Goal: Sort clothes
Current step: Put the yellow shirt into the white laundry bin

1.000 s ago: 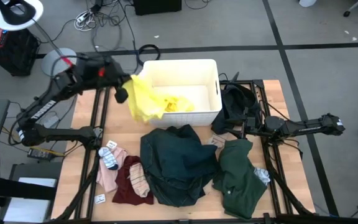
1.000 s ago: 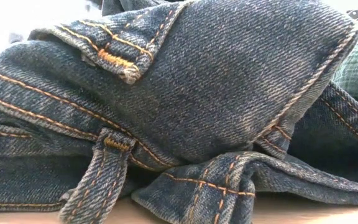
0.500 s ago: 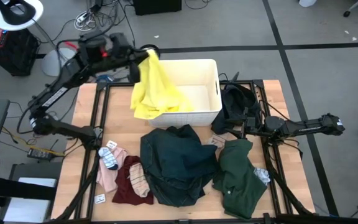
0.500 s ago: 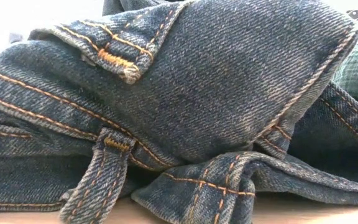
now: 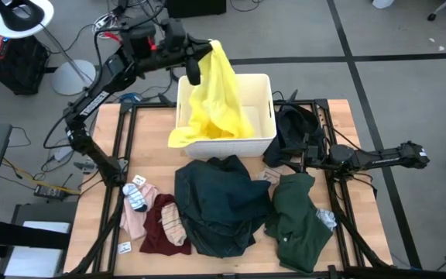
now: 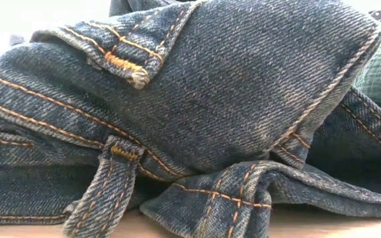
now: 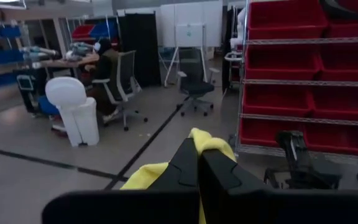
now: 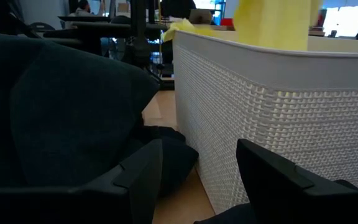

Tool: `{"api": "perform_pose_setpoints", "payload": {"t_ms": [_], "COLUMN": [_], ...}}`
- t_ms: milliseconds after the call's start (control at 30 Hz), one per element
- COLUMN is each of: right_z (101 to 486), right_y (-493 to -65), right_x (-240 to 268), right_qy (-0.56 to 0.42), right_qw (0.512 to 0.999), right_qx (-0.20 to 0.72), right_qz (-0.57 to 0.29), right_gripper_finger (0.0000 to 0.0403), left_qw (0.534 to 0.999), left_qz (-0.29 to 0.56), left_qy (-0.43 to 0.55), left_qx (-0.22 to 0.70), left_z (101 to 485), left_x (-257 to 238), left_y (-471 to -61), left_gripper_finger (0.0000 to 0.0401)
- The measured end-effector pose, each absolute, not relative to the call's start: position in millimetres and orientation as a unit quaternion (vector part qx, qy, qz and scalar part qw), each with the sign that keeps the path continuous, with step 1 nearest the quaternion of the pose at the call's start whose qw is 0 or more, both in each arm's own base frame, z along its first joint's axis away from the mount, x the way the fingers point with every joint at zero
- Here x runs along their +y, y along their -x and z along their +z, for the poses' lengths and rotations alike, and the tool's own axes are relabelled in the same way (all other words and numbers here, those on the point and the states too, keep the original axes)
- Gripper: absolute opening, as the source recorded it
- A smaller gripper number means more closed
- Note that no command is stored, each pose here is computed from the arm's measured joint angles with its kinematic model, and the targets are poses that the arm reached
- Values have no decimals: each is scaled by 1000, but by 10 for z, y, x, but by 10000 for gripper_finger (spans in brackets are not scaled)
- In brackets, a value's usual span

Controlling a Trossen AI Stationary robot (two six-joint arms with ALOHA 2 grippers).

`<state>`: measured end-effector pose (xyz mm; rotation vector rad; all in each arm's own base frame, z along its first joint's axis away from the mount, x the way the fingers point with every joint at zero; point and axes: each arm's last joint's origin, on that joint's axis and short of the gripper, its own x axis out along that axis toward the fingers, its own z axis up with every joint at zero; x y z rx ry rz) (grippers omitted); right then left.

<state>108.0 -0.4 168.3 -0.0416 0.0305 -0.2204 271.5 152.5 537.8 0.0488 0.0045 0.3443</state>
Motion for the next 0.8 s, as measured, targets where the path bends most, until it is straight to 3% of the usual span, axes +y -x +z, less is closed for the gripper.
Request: {"api": "perform_pose_setpoints", "payload": {"t_ms": [800], "right_z": [1682], "right_y": [-1080], "right_x": [-4], "right_qy": [21], "right_qw": [994], "right_qx": [15], "right_qz": [-110], "right_gripper_finger": [207], "left_qw": [957], "left_qz": [115], "left_qy": [51], "left_qx": [261], "left_z": [4357], "left_x": [1701], "left_y": [-3228], "left_gripper_finger": [9]}}
